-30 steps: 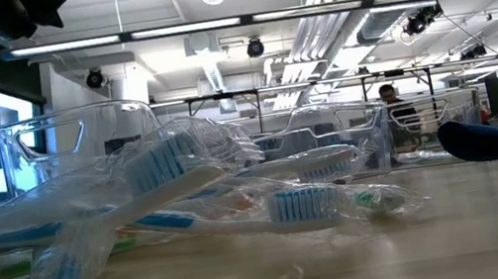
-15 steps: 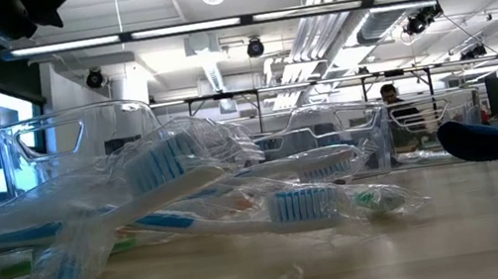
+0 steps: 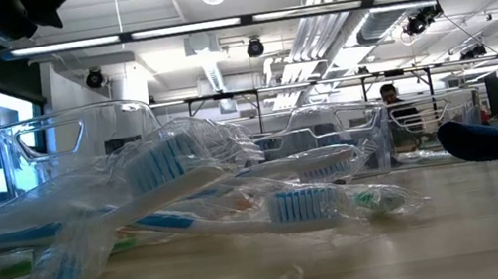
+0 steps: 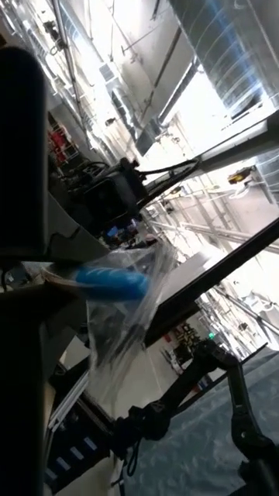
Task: Pick & Place Toothbrushes
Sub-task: Put the blue toothbrush into the bottom transparent bin
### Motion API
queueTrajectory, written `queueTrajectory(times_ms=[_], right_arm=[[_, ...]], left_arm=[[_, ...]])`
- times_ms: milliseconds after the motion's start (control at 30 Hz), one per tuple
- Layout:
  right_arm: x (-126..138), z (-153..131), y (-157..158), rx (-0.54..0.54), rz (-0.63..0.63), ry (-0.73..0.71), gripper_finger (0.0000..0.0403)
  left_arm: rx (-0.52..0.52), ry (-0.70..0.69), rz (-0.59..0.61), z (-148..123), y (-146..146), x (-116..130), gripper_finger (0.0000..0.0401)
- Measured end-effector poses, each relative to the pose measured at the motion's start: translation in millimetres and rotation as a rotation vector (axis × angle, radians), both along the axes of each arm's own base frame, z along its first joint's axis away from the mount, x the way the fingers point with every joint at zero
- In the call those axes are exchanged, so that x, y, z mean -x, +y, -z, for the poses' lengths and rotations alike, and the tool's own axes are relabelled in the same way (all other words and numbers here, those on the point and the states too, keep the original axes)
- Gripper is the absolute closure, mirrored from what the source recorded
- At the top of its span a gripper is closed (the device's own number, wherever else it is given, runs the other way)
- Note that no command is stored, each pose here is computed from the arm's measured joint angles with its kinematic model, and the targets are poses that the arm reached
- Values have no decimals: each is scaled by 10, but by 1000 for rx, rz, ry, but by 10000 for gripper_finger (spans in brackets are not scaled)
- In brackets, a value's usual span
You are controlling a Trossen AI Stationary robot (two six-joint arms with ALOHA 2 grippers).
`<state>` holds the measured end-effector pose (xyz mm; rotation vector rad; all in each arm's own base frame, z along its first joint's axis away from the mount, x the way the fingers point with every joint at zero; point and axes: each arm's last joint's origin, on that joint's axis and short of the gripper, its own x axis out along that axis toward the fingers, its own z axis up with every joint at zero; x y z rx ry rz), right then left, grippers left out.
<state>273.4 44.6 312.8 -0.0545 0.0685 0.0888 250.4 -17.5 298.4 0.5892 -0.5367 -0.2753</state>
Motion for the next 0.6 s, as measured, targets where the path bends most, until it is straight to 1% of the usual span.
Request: queueTrajectory(times_ms=[133, 267, 400, 467, 533, 600], right_arm=[[91, -84, 3, -2, -5, -20, 205], [262, -173, 4, 5, 16, -4, 183], [472, -234, 15, 8, 0, 41, 180], [576, -262, 17, -24, -7, 60, 182], [647, -269, 20, -61, -12, 86, 186], [702, -254, 22, -88, -13, 124, 191]], left_arm=[[1, -3, 0, -18, 0, 17, 381], [1, 5, 0, -44, 2, 52, 381], [15, 26, 2, -96, 5, 124, 381], [41, 56, -7, -121, 12, 168, 381], [79, 110, -48, -137, 27, 225, 381], [103, 154, -115, -158, 50, 299, 381]])
